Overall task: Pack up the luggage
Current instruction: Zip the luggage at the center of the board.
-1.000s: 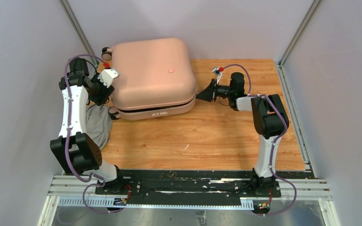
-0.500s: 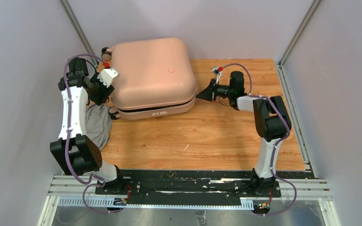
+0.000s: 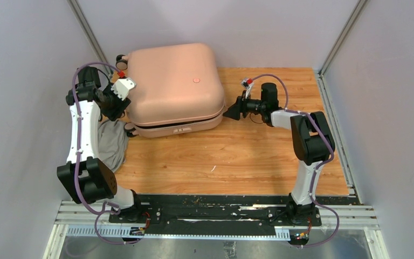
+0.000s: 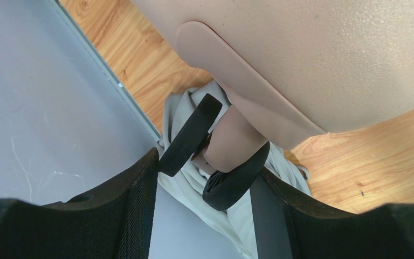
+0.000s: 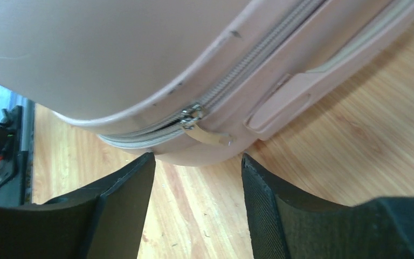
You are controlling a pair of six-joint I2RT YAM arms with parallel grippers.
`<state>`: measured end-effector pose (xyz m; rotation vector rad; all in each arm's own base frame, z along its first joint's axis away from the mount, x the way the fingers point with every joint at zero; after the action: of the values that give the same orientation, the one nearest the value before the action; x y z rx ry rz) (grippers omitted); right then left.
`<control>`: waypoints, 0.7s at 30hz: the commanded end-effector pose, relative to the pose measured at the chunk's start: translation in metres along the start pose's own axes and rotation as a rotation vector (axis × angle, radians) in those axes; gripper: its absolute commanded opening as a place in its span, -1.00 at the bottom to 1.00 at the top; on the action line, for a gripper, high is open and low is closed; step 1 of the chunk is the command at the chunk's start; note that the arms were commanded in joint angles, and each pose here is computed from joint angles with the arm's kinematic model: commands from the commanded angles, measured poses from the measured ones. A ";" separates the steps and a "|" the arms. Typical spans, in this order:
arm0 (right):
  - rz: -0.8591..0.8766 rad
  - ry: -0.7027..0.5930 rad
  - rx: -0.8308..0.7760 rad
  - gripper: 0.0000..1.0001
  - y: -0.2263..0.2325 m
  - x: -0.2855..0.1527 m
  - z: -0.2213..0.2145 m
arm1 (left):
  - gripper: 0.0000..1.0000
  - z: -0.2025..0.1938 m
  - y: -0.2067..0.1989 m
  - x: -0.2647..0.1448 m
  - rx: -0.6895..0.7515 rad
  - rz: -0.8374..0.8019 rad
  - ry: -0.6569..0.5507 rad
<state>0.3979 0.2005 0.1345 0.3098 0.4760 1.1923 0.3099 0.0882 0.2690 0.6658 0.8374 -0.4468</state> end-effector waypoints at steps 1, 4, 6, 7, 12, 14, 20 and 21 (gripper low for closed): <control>-0.115 0.019 -0.090 0.34 -0.005 -0.002 0.010 | -1.00 0.028 0.022 -0.015 -0.017 0.151 -0.148; -0.153 0.016 -0.122 0.39 -0.008 -0.004 0.010 | -1.00 0.029 0.023 -0.015 -0.016 0.151 -0.146; -0.150 0.004 -0.139 0.39 -0.007 -0.003 0.011 | -1.00 0.029 0.024 -0.014 -0.018 0.152 -0.147; -0.144 -0.002 -0.145 0.39 -0.007 -0.001 0.012 | -1.00 0.030 0.025 -0.014 -0.019 0.151 -0.147; -0.063 -0.018 -0.184 0.37 0.001 0.009 0.019 | -1.00 0.029 0.026 -0.013 -0.019 0.151 -0.143; -0.009 -0.015 -0.197 0.37 0.006 0.014 0.021 | -1.00 0.029 0.026 -0.011 -0.020 0.149 -0.139; 0.120 -0.018 -0.237 0.22 0.016 0.024 0.029 | -1.00 0.028 0.026 -0.009 -0.017 0.143 -0.135; 0.145 -0.019 -0.244 0.18 0.018 0.026 0.032 | -1.00 0.027 0.025 -0.008 -0.018 0.141 -0.133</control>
<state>0.4091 0.2027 0.1389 0.1780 0.4049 1.1846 0.3118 0.0883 0.2701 0.6713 0.8268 -0.4423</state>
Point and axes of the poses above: each gripper's point midway between its finger pads, its own x axis out along the fingers, its own y axis along the line the jaws close on, z = x × y, the point moved 6 cm from there along -x, back along the fingers, and after that the axes turned 2 degrees about x, right-handed, at the moved point
